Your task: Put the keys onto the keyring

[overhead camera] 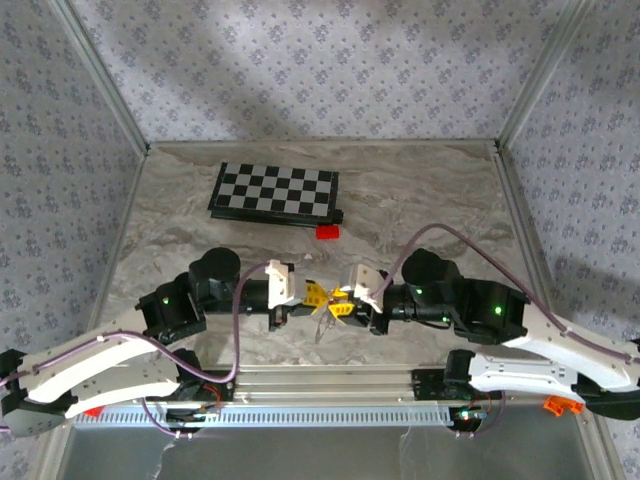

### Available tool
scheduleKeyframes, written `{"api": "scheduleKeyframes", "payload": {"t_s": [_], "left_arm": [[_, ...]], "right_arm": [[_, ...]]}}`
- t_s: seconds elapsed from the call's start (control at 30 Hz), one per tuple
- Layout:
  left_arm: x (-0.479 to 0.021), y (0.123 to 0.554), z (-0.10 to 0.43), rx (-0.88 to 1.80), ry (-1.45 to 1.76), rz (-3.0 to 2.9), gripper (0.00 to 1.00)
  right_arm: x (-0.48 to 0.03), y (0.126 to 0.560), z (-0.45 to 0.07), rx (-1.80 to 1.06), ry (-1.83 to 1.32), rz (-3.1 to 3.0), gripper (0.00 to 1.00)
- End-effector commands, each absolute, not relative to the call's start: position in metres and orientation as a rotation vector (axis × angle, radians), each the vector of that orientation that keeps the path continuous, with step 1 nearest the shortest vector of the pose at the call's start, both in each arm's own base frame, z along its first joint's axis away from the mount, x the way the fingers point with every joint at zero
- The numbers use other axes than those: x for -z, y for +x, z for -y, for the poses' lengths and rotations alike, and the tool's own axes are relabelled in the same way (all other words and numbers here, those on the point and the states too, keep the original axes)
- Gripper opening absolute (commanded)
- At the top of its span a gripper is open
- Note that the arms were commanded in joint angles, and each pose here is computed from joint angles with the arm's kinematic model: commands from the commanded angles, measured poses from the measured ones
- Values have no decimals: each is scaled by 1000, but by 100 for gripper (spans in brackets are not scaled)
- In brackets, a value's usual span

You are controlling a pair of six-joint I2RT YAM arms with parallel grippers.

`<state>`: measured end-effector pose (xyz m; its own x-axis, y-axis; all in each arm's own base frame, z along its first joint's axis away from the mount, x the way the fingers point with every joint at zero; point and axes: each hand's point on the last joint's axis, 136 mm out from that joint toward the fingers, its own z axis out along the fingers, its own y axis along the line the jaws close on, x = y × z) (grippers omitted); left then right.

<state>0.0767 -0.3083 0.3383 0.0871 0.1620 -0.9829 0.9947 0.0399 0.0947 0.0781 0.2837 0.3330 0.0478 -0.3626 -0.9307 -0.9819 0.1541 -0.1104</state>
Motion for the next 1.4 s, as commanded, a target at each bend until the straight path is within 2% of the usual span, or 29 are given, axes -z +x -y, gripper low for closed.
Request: {"api": "scheduleKeyframes", "payload": {"t_s": [0.0, 0.27, 0.47, 0.6, 0.7, 0.77, 0.97, 1.13, 1.3, 1.37], "left_arm": [[-380, 65, 309, 1158, 1242, -1118, 0], [-388, 53, 304, 1244, 1237, -1075, 0], [-385, 51, 302, 1269, 1223, -1080, 0], [-371, 62, 305, 1212, 1218, -1169, 0], [-352, 76, 305, 1095, 1244, -1278, 16], [-337, 86, 305, 1011, 1264, -1342, 18], [-315, 96, 311, 932, 1318, -1417, 16], [-320, 92, 311, 943, 1333, -1393, 0], [-340, 81, 309, 1011, 1326, -1321, 0], [-351, 77, 308, 1043, 1306, -1278, 0]], "right_arm": [[-353, 70, -290, -933, -1312, -1388, 27], [-357, 70, -286, -940, -1282, -1372, 18], [-357, 73, -285, -927, -1270, -1382, 0], [-353, 79, -283, -867, -1286, -1433, 0], [-344, 84, -283, -782, -1339, -1492, 0], [-337, 86, -285, -731, -1380, -1530, 0], [-323, 84, -288, -642, -1487, -1609, 0], [-317, 86, -288, -608, -1506, -1644, 0], [-324, 83, -286, -653, -1475, -1627, 0], [-329, 81, -286, -685, -1452, -1602, 8]]}}
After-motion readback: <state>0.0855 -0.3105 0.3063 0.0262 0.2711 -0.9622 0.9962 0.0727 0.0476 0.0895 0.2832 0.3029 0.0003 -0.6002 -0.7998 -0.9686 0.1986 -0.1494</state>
